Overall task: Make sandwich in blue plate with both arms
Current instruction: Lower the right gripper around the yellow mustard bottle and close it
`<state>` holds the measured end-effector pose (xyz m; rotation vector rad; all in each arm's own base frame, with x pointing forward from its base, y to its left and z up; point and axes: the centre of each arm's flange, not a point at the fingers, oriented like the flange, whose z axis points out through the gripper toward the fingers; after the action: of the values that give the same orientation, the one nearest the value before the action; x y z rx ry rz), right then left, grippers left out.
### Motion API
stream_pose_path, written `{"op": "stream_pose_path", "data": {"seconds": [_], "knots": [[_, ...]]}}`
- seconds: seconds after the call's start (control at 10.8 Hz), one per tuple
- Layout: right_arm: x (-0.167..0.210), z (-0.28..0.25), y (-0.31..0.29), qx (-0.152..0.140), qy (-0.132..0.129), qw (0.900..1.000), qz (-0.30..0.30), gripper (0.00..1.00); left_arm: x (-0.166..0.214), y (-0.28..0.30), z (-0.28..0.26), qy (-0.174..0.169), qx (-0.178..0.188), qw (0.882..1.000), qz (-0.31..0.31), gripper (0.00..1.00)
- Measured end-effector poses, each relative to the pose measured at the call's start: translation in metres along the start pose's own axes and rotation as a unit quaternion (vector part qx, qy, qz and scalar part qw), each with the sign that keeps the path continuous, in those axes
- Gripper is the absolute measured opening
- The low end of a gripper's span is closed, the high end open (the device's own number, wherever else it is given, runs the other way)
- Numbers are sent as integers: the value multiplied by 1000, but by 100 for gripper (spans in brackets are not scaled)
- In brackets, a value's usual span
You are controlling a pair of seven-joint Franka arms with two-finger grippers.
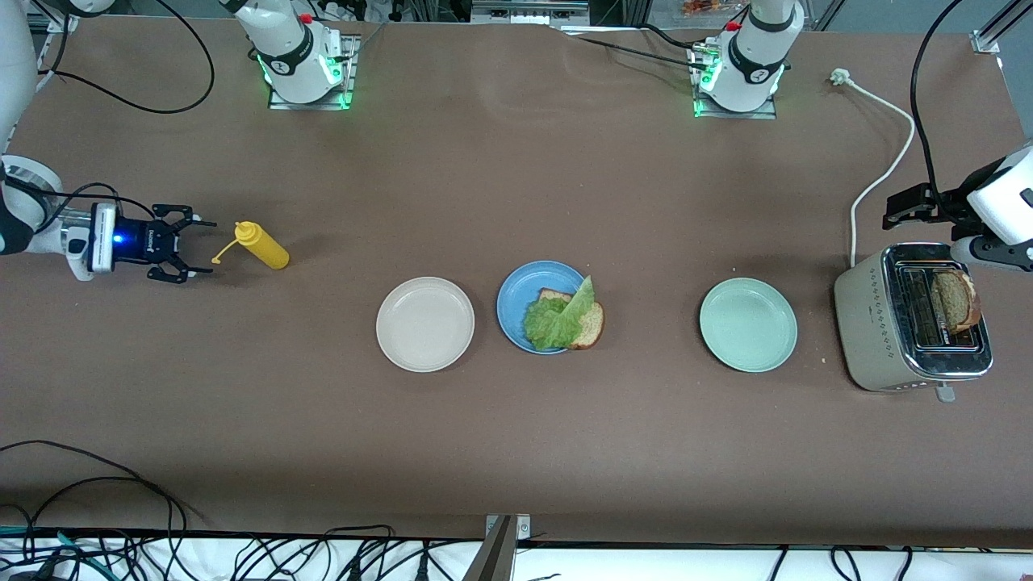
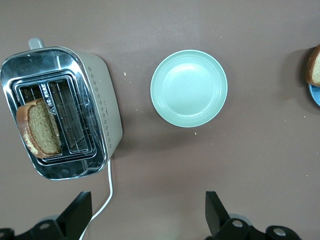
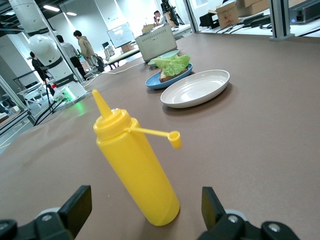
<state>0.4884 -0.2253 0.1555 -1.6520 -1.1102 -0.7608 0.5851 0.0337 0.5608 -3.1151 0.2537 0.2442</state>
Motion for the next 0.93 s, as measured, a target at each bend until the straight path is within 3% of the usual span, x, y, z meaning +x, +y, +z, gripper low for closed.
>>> {"op": "stream_pose_path", "data": {"seconds": [0.93], "knots": [[-19,68,18,9,56,998,-11,99,0,0,0,0,0,1000,0,100]]}}
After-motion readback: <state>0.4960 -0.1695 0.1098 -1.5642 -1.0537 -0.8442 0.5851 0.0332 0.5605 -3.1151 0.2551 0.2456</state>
